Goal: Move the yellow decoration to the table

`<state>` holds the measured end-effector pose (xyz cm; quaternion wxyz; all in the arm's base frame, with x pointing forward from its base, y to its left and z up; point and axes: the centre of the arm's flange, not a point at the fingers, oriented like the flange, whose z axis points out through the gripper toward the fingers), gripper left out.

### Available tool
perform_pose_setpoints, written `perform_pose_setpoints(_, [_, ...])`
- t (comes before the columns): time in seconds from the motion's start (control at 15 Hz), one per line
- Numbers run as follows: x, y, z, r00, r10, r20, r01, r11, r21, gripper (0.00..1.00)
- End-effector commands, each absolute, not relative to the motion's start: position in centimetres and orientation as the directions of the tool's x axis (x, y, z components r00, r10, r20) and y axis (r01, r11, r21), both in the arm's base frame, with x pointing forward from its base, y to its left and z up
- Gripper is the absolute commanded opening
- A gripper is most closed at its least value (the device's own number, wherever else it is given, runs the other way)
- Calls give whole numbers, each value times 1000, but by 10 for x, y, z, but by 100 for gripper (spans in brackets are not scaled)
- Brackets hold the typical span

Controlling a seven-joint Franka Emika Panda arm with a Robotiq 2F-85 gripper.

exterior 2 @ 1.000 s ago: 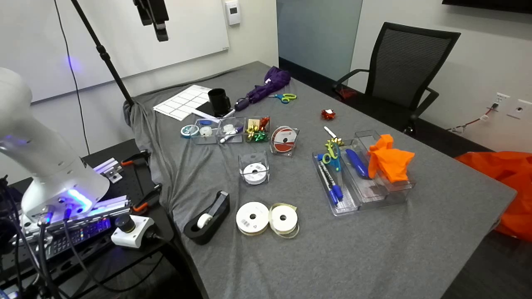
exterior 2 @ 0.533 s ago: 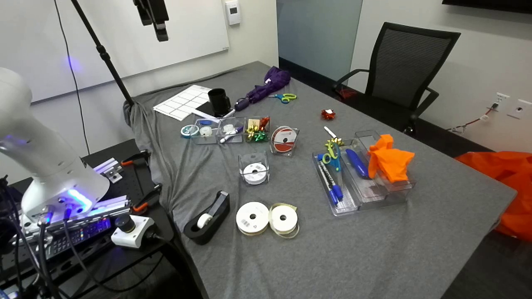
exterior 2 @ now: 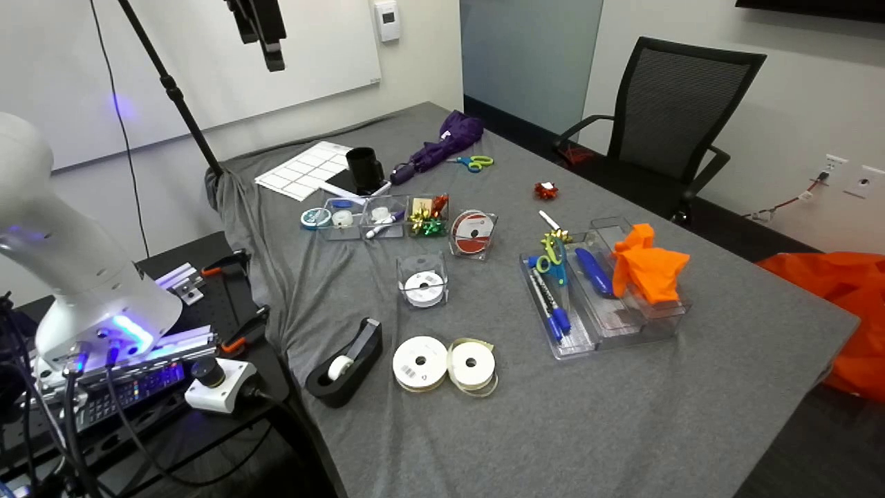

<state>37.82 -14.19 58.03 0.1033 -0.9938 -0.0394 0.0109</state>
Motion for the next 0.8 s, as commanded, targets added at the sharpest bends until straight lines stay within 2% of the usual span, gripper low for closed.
perform_pose_setpoints(0.0, [406,-144,560,998,55,-3,53,-969,-243,100])
perform_pose_setpoints(0.4, [466,-140,518,1000,3,27,10,-972,-236,100])
perform_pose_setpoints(0.73, [496,-141,463,1000,18,16,21,-977,-210,100])
